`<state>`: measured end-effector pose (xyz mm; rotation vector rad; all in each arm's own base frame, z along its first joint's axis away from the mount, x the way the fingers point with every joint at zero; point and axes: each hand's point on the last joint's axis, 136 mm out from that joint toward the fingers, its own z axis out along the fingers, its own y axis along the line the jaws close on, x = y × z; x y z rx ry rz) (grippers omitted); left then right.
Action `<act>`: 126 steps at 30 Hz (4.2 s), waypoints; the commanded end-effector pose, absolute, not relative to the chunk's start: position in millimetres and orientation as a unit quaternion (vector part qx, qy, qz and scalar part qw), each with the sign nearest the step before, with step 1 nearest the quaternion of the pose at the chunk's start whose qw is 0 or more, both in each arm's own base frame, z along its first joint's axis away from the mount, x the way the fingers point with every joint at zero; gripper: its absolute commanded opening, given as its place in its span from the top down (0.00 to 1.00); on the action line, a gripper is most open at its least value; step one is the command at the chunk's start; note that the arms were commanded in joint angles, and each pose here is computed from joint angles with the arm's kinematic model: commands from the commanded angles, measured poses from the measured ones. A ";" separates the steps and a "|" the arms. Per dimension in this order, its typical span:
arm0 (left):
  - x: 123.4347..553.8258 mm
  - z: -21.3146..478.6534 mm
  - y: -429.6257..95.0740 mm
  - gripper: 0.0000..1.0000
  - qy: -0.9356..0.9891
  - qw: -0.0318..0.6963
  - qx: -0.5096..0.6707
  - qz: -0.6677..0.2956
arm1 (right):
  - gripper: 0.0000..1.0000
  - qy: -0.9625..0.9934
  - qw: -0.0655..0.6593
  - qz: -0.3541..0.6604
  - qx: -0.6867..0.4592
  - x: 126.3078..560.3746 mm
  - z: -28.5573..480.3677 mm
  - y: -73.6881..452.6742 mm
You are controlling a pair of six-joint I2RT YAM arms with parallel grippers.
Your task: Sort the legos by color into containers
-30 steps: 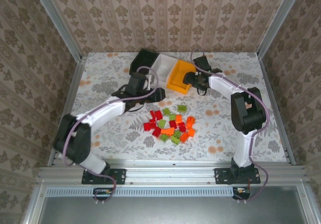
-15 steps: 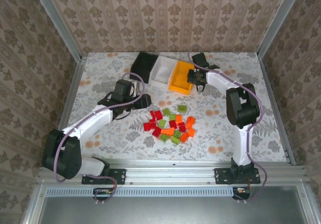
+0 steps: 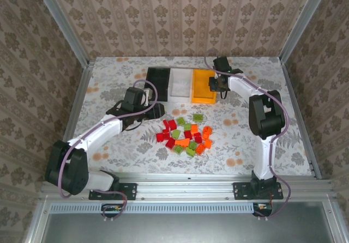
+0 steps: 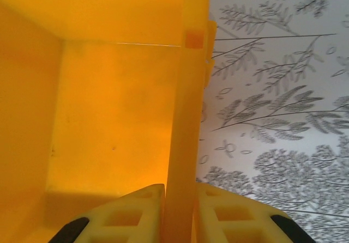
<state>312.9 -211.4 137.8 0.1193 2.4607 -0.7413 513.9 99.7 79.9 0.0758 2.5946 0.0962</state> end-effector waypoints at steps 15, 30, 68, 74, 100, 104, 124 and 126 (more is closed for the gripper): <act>311.9 128.1 -206.5 0.16 0.924 0.279 0.033 -0.259 | 0.25 0.941 0.323 0.009 0.099 409.8 142.2 112.4; 295.4 88.5 -189.3 0.00 0.944 0.246 -0.013 -0.220 | 0.21 0.978 0.199 0.049 0.046 375.2 43.4 206.6; 246.9 75.2 -211.6 0.12 0.957 0.201 0.051 -0.205 | 0.66 0.954 0.284 0.002 0.097 518.3 112.8 139.6; 237.7 67.7 -207.3 0.13 0.961 0.189 0.053 -0.193 | 0.64 0.956 0.281 -0.003 0.080 534.9 107.4 141.9; 244.2 27.1 -199.9 0.39 0.977 0.169 0.025 -0.128 | 0.32 0.941 0.324 0.067 0.077 464.5 149.0 149.4; 240.2 26.5 -187.2 0.43 0.977 0.175 0.021 -0.124 | 0.32 0.942 0.321 0.066 0.070 459.3 146.8 151.5; 277.8 92.8 -196.8 0.28 0.949 0.244 0.040 -0.198 | 0.33 0.943 0.323 0.054 0.059 454.8 143.4 159.3; 289.3 94.5 -208.9 0.31 0.948 0.236 0.035 -0.210 | 0.33 0.943 0.322 0.052 0.061 453.2 142.1 157.9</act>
